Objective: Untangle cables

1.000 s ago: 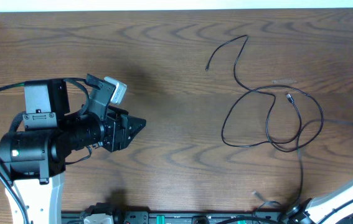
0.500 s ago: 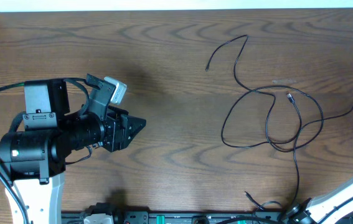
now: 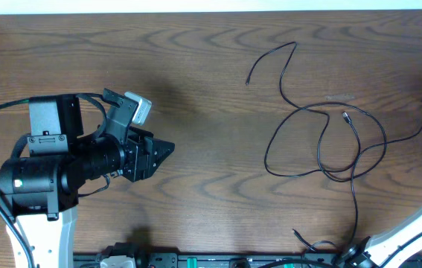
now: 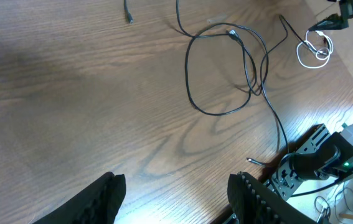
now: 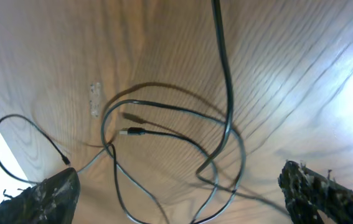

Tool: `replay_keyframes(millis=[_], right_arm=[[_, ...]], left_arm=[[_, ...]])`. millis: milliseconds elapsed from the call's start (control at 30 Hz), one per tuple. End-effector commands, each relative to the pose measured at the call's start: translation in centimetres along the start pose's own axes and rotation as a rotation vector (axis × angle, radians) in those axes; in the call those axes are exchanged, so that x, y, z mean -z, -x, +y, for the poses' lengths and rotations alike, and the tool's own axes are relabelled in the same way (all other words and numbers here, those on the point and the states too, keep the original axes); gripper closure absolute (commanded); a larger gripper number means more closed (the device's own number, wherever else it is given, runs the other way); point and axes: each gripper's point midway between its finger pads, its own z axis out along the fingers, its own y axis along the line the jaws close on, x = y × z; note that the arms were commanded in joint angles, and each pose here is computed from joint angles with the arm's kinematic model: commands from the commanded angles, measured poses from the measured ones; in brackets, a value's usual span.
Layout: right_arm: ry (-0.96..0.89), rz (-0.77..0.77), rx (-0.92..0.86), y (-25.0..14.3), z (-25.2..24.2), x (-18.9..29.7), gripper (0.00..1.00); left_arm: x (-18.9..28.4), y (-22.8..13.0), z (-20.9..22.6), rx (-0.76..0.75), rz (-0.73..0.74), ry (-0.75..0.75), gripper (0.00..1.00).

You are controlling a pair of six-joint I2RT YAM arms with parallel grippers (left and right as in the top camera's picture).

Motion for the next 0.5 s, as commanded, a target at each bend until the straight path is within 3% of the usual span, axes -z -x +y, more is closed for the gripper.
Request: replay_keyframes(millis=[0,467], right_arm=[[-0.044,0.035,-0.173,-1.2,0.2,-1.6,0.01],[-0.139,0.006,-0.057,-2.2,1.9,-9.6,0.02]], left_arm=[[0.0,-0.1,0.1,-0.015,0.005,0.004,0.41],[0.0,-0.1,0.1,-0.015,0.004,0.004,0.41]])
